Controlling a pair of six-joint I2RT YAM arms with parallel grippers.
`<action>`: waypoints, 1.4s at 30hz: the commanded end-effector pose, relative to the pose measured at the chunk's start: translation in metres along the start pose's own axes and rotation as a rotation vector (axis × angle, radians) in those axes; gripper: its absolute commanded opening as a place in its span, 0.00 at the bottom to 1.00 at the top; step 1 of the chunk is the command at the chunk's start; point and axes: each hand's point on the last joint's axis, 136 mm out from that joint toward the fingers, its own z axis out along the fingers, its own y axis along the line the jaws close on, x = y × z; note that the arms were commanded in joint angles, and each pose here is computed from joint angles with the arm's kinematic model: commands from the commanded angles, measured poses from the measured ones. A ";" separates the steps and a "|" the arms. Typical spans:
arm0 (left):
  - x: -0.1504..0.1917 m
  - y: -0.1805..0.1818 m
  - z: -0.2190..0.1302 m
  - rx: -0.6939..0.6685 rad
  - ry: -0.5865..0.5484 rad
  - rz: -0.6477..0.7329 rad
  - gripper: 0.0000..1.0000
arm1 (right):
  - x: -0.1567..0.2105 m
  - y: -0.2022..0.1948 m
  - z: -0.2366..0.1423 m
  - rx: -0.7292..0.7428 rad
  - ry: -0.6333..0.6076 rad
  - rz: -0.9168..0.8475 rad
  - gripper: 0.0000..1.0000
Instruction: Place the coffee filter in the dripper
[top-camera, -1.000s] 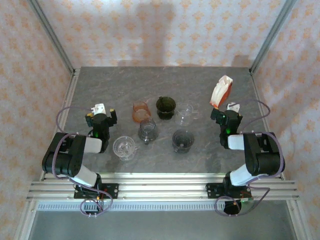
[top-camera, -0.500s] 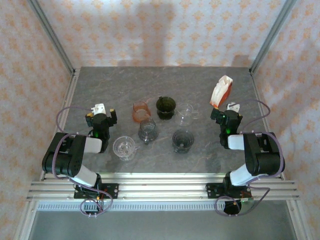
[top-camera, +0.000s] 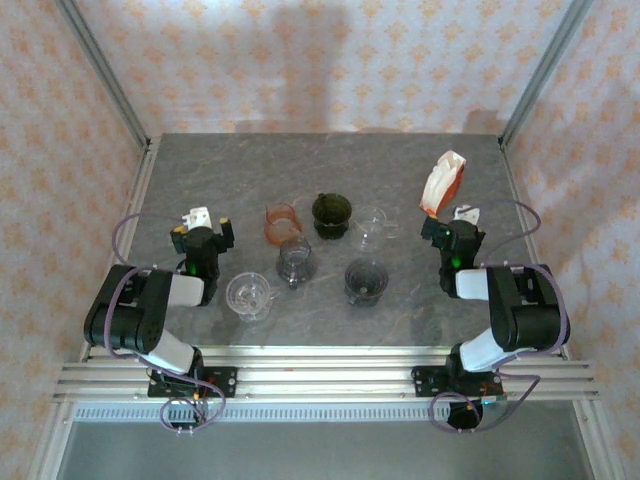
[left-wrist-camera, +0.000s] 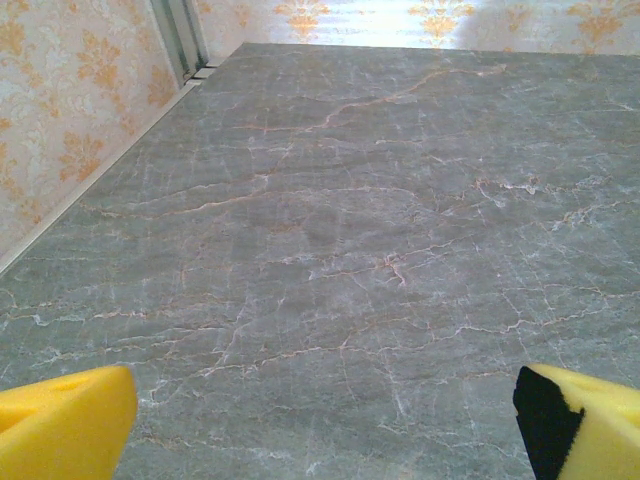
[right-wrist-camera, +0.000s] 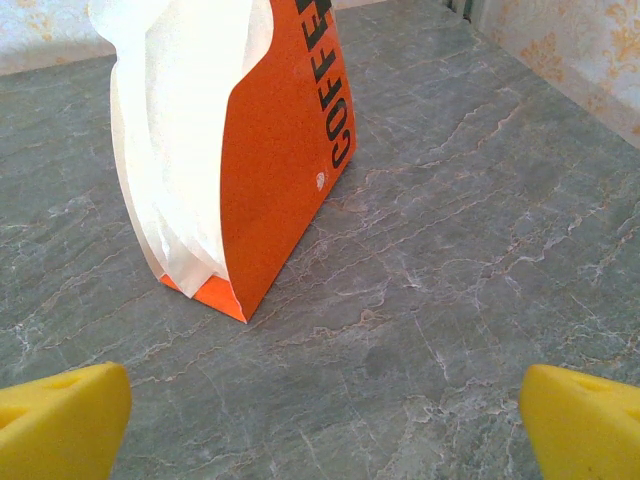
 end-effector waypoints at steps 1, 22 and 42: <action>-0.014 -0.003 0.002 0.001 -0.039 0.001 1.00 | -0.006 0.000 0.002 0.001 -0.015 -0.006 0.99; -0.016 0.012 -0.004 -0.065 -0.067 -0.043 1.00 | -0.012 0.001 0.000 -0.005 -0.011 -0.003 0.99; -0.093 0.035 -0.036 -0.164 -0.098 -0.116 1.00 | -0.053 -0.032 -0.051 0.237 0.023 0.132 0.99</action>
